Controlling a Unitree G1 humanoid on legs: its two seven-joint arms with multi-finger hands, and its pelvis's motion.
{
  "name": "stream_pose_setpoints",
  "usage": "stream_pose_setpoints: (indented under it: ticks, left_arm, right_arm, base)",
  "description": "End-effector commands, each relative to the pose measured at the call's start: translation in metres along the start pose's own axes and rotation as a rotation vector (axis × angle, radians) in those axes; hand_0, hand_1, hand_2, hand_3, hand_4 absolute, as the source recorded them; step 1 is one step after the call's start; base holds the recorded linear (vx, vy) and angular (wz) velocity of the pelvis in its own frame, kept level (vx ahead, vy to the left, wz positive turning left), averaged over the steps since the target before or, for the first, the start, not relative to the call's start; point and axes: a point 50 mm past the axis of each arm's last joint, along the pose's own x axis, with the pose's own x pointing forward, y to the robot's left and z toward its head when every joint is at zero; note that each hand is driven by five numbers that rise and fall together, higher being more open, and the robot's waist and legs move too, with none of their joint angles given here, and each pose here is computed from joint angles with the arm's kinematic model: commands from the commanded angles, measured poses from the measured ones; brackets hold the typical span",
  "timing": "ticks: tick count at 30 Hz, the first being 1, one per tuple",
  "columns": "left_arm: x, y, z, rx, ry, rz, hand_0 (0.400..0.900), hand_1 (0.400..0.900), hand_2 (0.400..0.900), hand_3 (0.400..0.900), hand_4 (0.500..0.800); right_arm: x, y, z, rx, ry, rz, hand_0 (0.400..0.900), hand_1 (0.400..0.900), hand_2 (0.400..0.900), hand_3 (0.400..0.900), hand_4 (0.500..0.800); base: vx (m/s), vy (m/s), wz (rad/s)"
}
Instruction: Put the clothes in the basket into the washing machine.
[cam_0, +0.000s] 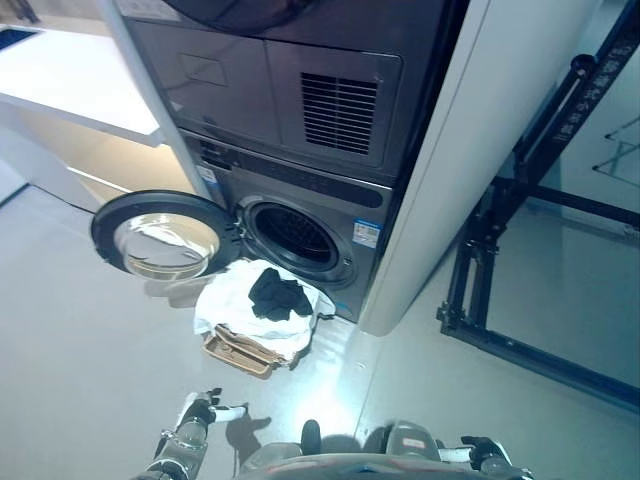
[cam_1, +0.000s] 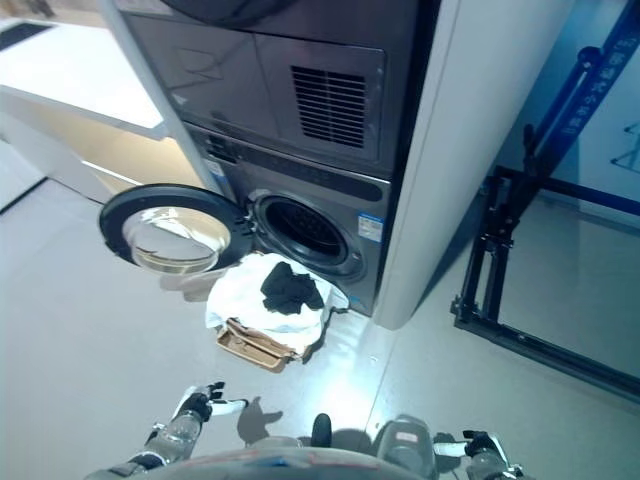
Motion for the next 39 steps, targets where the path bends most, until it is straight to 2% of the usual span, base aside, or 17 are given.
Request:
stream_pose_setpoints:
  ticks: [1, 7, 10, 16, 21, 24, 27, 30, 34, 35, 39]
  left_arm:
    - [-0.002, -0.001, -0.012, -0.066, 0.072, 0.068, 0.9, 0.9, 0.9, 0.9, 0.8]
    - [-0.004, -0.018, -0.012, -0.139, 0.102, 0.028, 0.9, 0.9, 0.9, 0.9, 0.8]
    - [-0.002, -0.025, 0.014, -0.145, 0.02, 0.014, 0.9, 0.9, 0.9, 0.9, 0.8]
    - [-0.001, -0.025, 0.019, -0.014, -0.008, 0.021, 0.9, 0.9, 0.9, 0.9, 0.8]
    - [-0.002, -0.023, 0.007, 0.012, 0.033, 0.027, 0.9, 0.9, 0.9, 0.9, 0.8]
    - [-0.001, -0.02, 0.01, 0.066, 0.01, 0.024, 0.9, 0.9, 0.9, 0.9, 0.8]
    - [0.001, -0.019, 0.028, 0.109, -0.066, -0.013, 0.9, 0.9, 0.9, 0.9, 0.8]
    - [0.001, -0.017, 0.064, 0.181, -0.208, -0.051, 0.9, 0.9, 0.9, 0.9, 0.8]
    - [0.001, -0.007, 0.084, 0.235, -0.277, -0.019, 0.9, 0.9, 0.9, 0.9, 0.8]
    - [0.002, -0.004, 0.092, 0.283, -0.297, -0.003, 0.9, 0.9, 0.9, 0.9, 0.8]
    - [0.002, -0.005, 0.094, 0.31, -0.305, 0.012, 0.9, 0.9, 0.9, 0.9, 0.8]
  right_arm:
    - [0.001, -0.025, -0.015, 0.032, 0.069, -0.126, 0.9, 0.9, 0.9, 0.9, 0.8]
    - [0.0, -0.021, -0.024, 0.023, 0.095, -0.115, 0.9, 0.9, 0.9, 0.9, 0.8]
    - [0.001, -0.019, -0.012, 0.011, 0.052, -0.111, 0.9, 0.9, 0.9, 0.9, 0.8]
    - [0.001, -0.013, -0.005, 0.039, 0.027, -0.101, 0.9, 0.9, 0.9, 0.9, 0.8]
    - [0.0, -0.007, -0.006, 0.03, 0.027, -0.075, 0.9, 0.9, 0.9, 0.9, 0.8]
    - [-0.001, -0.001, -0.01, 0.066, 0.044, -0.058, 0.9, 0.9, 0.9, 0.9, 0.8]
    - [-0.003, -0.002, -0.03, 0.078, 0.101, -0.055, 0.9, 0.9, 0.9, 0.9, 0.8]
    - [-0.001, -0.011, -0.026, 0.099, 0.091, -0.077, 0.9, 0.9, 0.9, 0.9, 0.8]
    - [0.0, -0.018, -0.023, 0.108, 0.079, -0.095, 0.9, 0.9, 0.9, 0.9, 0.8]
    - [0.001, -0.019, -0.018, 0.105, 0.065, -0.101, 0.9, 0.9, 0.9, 0.9, 0.8]
    - [0.0, -0.021, -0.025, 0.103, 0.09, -0.118, 0.9, 0.9, 0.9, 0.9, 0.8]
  base:
    - [0.317, -0.174, 0.43]
    - [0.244, -0.181, 0.34]
    - [0.087, -0.161, 0.48]
    - [0.291, 0.061, 0.49]
    - [0.273, 0.198, -0.14]
    - [0.324, 0.301, 0.11]
    - [0.224, 0.335, 0.38]
    - [0.118, 0.263, 0.21]
    - [0.239, 0.072, -0.1]
    - [0.19, -0.076, -0.06]
    - [0.164, -0.022, 0.0]
